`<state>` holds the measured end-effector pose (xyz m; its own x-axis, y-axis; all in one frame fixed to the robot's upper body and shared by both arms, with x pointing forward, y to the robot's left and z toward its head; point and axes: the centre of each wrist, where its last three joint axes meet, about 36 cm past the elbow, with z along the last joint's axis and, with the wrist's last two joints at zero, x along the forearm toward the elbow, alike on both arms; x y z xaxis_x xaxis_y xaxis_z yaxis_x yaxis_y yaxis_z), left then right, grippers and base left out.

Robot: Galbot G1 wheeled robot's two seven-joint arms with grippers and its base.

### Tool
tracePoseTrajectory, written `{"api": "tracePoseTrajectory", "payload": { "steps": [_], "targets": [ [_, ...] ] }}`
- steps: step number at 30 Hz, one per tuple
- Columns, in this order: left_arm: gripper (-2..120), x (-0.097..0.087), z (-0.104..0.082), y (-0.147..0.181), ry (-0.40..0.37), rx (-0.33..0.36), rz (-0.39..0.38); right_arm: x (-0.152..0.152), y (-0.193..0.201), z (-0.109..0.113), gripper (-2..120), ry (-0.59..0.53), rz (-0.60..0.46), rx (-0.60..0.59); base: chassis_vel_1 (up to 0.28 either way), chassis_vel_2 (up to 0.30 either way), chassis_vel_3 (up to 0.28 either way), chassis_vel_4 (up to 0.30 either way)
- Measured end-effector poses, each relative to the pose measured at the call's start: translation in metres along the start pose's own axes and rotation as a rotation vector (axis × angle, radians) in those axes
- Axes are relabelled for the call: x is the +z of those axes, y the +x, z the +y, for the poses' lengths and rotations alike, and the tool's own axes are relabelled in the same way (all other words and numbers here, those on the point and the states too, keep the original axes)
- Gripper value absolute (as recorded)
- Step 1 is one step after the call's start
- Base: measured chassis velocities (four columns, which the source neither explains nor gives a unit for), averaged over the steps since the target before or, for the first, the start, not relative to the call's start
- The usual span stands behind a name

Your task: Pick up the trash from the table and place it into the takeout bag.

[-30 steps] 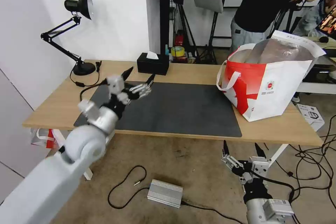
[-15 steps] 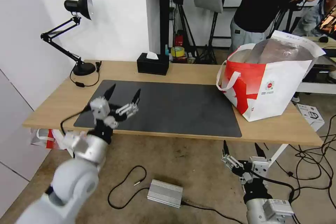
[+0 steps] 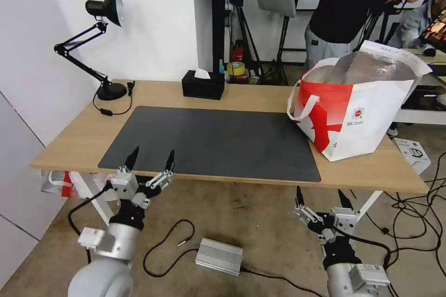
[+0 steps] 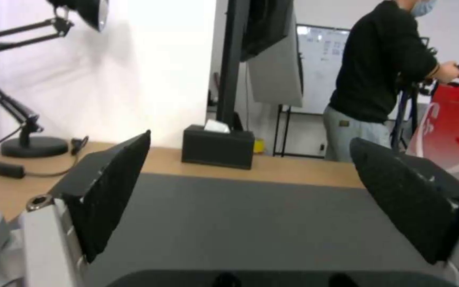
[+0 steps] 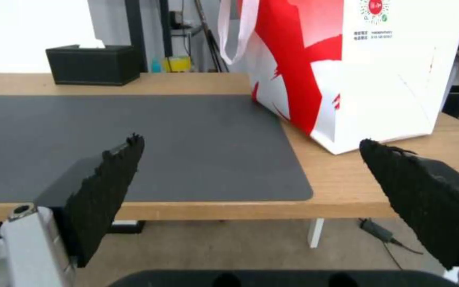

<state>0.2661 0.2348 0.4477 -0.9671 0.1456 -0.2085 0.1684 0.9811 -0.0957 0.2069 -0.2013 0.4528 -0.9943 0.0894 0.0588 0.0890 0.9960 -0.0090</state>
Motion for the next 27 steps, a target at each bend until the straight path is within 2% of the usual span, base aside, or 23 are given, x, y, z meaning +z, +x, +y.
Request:
{"api": "tracePoseTrajectory", "payload": {
  "steps": [18,27],
  "targets": [
    [100,0.017,-0.009,0.019,0.003,-0.03,0.03,0.0,0.0,0.0,100,0.0,0.0,0.0,0.0,0.0,0.0,0.0],
    [100,0.02,-0.006,0.021,-0.002,-0.04,0.031,0.0,0.0,0.0,100,0.0,0.0,0.0,0.0,0.0,0.0,0.0]
  ]
}}
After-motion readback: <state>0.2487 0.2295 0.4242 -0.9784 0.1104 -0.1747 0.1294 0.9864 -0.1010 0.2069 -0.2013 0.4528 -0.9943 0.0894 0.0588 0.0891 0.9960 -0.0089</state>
